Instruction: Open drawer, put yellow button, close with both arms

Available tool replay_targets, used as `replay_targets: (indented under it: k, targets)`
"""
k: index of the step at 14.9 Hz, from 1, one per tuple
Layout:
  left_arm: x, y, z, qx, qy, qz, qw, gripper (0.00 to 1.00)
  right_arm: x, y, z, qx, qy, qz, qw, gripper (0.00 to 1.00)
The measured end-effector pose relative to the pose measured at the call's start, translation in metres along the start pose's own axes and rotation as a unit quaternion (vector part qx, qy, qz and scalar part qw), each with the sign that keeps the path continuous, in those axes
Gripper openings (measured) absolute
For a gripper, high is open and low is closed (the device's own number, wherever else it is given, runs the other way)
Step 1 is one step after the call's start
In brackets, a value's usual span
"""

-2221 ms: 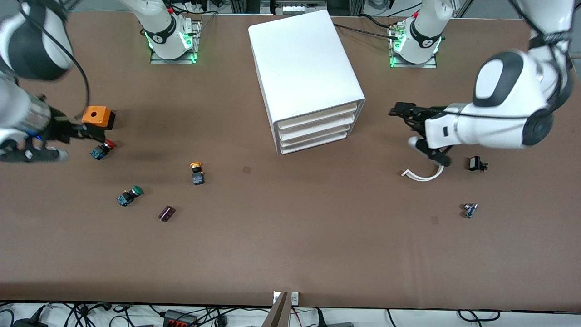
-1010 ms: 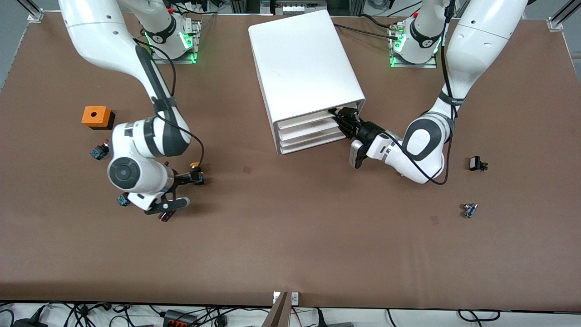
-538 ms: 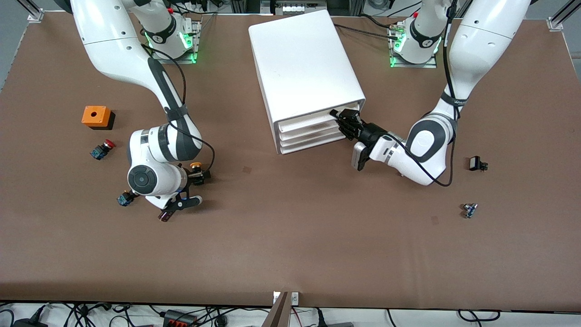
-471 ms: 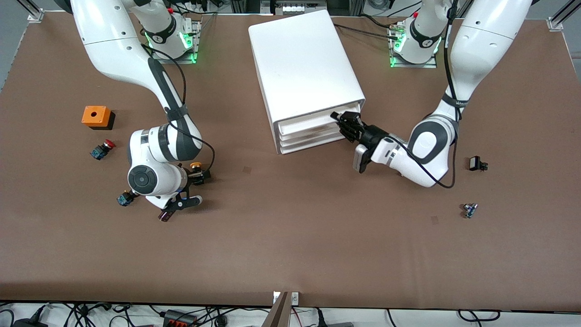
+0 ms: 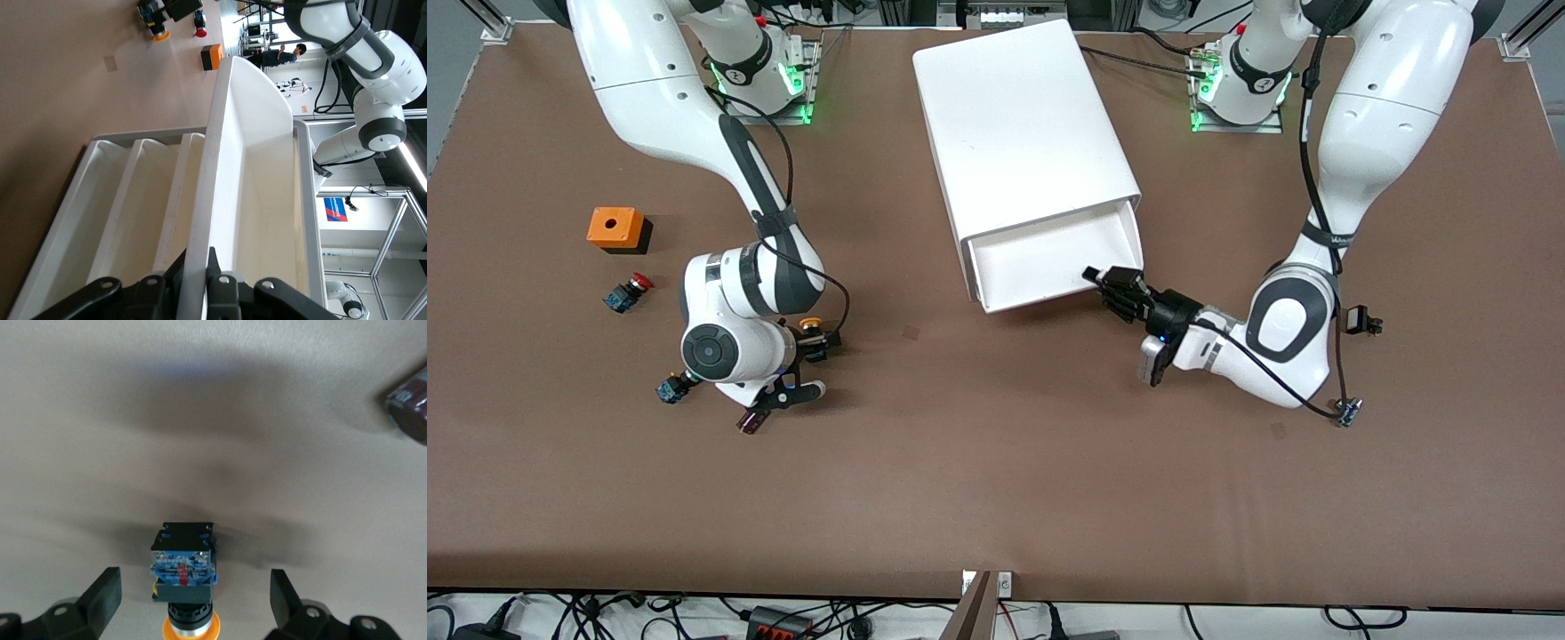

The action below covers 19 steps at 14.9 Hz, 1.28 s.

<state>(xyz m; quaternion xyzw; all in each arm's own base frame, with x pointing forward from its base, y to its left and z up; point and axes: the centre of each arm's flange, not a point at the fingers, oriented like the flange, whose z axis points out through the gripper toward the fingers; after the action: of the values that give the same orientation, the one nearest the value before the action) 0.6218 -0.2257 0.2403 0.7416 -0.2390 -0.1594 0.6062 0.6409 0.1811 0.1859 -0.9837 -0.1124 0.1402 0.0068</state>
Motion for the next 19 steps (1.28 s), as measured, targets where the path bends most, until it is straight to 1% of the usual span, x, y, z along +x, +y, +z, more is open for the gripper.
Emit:
replay_targets:
  k: [1, 2, 3, 4, 5, 6, 7, 8, 9, 10, 11, 12, 13, 15, 17, 18, 19]
  targets:
    - [0.002, -0.001, -0.004, 0.001, 0.002, 0.001, 1.000, 0.11, 0.000, 0.000, 0.003, 0.000, -0.003, 0.000, 1.000, 0.98]
    - [0.004, -0.003, -0.007, 0.006, 0.008, 0.001, 1.000, 0.15, -0.001, 0.000, 0.005, 0.000, -0.005, 0.000, 1.000, 0.93]
    - [0.005, -0.005, -0.009, 0.011, 0.013, 0.001, 1.000, 0.22, -0.001, 0.001, 0.007, 0.000, -0.007, 0.001, 1.000, 0.83]
    - [0.006, -0.007, -0.011, 0.015, 0.018, 0.000, 1.000, 0.33, -0.002, 0.001, 0.008, 0.000, -0.009, 0.001, 1.000, 0.70]
    - [0.007, -0.008, -0.016, 0.019, 0.023, 0.001, 1.000, 0.42, -0.002, 0.001, 0.009, 0.000, -0.010, 0.001, 1.000, 0.70]
    - [0.008, -0.007, -0.022, 0.022, 0.028, 0.003, 0.999, 0.51, -0.003, 0.001, 0.010, 0.000, -0.011, 0.001, 1.000, 0.67]
    - [0.008, -0.005, -0.029, 0.024, 0.034, 0.004, 0.999, 0.60, -0.003, 0.001, 0.010, 0.000, -0.011, 0.001, 1.000, 0.57]
    - [0.010, 0.000, -0.036, 0.026, 0.038, -0.003, 0.999, 0.71, -0.002, 0.000, 0.009, 0.000, -0.011, 0.001, 1.000, 0.43]
    - [0.013, 0.009, -0.042, 0.029, 0.042, -0.017, 0.999, 0.80, -0.002, 0.000, 0.006, 0.000, -0.007, 0.001, 1.000, 0.41]
    - [0.016, 0.023, -0.047, 0.032, 0.045, -0.035, 0.998, 0.89, 0.001, -0.001, -0.001, 0.000, 0.001, -0.001, 1.000, 0.41]
    - [0.019, 0.040, -0.051, 0.037, 0.048, -0.053, 0.997, 0.98, 0.005, -0.002, -0.014, 0.001, 0.014, -0.002, 1.000, 0.41]
    - [0.021, 0.057, -0.055, 0.049, 0.048, -0.071, 0.995, 1.00, 0.009, -0.004, -0.033, 0.002, 0.032, -0.004, 0.999, 0.41]
    - [0.020, 0.074, -0.059, 0.074, 0.040, -0.090, 0.992, 1.00, 0.012, -0.005, -0.055, 0.002, 0.052, -0.006, 0.999, 0.41]
    - [0.014, 0.096, -0.066, 0.140, 0.021, -0.136, 0.981, 1.00, 0.016, -0.009, -0.099, 0.004, 0.091, -0.010, 0.996, 0.41]
    - [0.008, 0.102, -0.075, 0.197, 0.015, -0.177, 0.964, 1.00, 0.020, -0.019, -0.146, 0.006, 0.133, -0.019, 0.991, 0.41]
    - [0.006, 0.098, -0.079, 0.228, 0.015, -0.196, 0.954, 1.00, 0.021, -0.026, -0.168, 0.007, 0.149, -0.025, 0.988, 0.41]
    - [0.004, 0.091, -0.085, 0.264, 0.016, -0.214, 0.940, 1.00, 0.020, -0.035, -0.189, 0.007, 0.162, -0.031, 0.986, 0.41]
